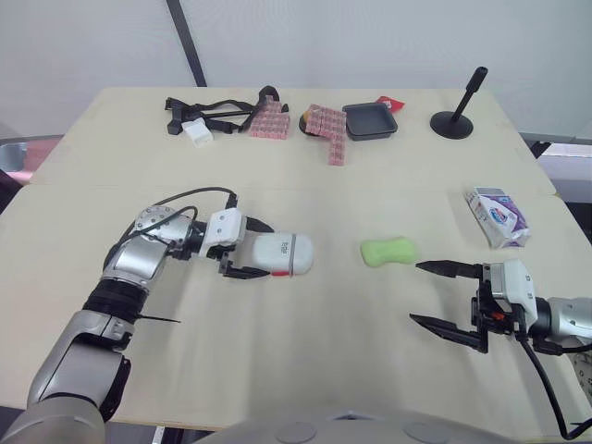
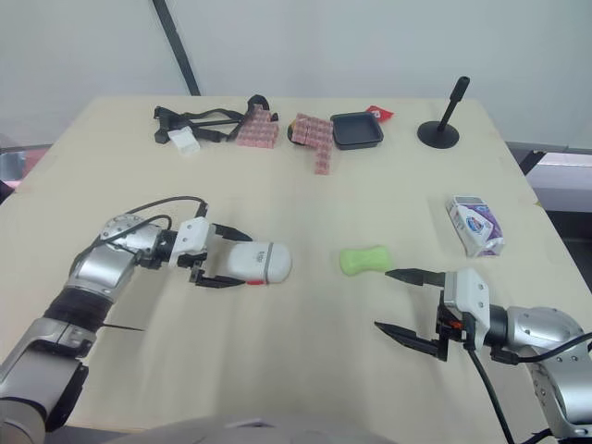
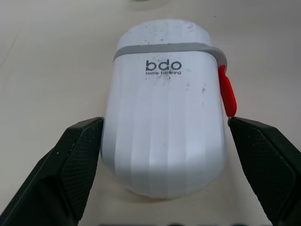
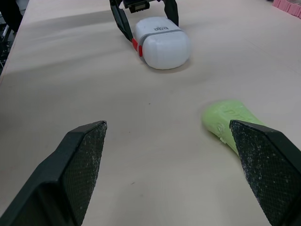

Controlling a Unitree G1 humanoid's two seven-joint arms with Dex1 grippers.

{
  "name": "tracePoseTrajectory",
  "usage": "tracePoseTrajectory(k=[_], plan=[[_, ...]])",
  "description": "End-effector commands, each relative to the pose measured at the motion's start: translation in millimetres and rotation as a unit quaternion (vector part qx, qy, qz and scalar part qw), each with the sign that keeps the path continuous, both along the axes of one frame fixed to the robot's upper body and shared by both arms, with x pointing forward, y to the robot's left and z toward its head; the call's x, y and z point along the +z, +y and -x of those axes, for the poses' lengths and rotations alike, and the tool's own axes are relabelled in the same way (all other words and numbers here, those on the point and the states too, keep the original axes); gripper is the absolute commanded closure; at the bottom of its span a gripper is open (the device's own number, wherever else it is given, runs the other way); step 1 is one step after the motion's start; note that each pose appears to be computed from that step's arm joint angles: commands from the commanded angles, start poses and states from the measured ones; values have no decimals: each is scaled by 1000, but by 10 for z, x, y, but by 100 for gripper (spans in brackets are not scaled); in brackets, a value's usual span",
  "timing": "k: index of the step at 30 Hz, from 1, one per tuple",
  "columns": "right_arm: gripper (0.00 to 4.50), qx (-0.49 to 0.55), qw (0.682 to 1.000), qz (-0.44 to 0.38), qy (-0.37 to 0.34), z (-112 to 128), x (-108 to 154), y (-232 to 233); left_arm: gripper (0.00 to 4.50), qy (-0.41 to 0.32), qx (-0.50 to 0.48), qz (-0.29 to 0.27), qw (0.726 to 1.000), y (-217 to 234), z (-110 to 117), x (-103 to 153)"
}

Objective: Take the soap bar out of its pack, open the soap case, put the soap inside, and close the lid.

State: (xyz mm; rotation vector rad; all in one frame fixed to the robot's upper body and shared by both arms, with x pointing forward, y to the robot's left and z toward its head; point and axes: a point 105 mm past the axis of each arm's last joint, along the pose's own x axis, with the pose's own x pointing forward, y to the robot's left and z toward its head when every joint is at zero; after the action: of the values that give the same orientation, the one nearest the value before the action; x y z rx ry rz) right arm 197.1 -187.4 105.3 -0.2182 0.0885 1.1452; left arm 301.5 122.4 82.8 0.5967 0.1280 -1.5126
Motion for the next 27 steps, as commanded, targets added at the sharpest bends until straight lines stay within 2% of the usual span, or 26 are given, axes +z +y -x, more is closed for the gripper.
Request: tracePoseTrajectory(k=[1,27], plan=[[2,6,1000,-4,-15,11,82,26,0,-11,2,-5,1000,20,-3,-13],[2,-17,1000,-9,3,78,-2,-22,0,-30,5,10,1000,-45,-64,30]])
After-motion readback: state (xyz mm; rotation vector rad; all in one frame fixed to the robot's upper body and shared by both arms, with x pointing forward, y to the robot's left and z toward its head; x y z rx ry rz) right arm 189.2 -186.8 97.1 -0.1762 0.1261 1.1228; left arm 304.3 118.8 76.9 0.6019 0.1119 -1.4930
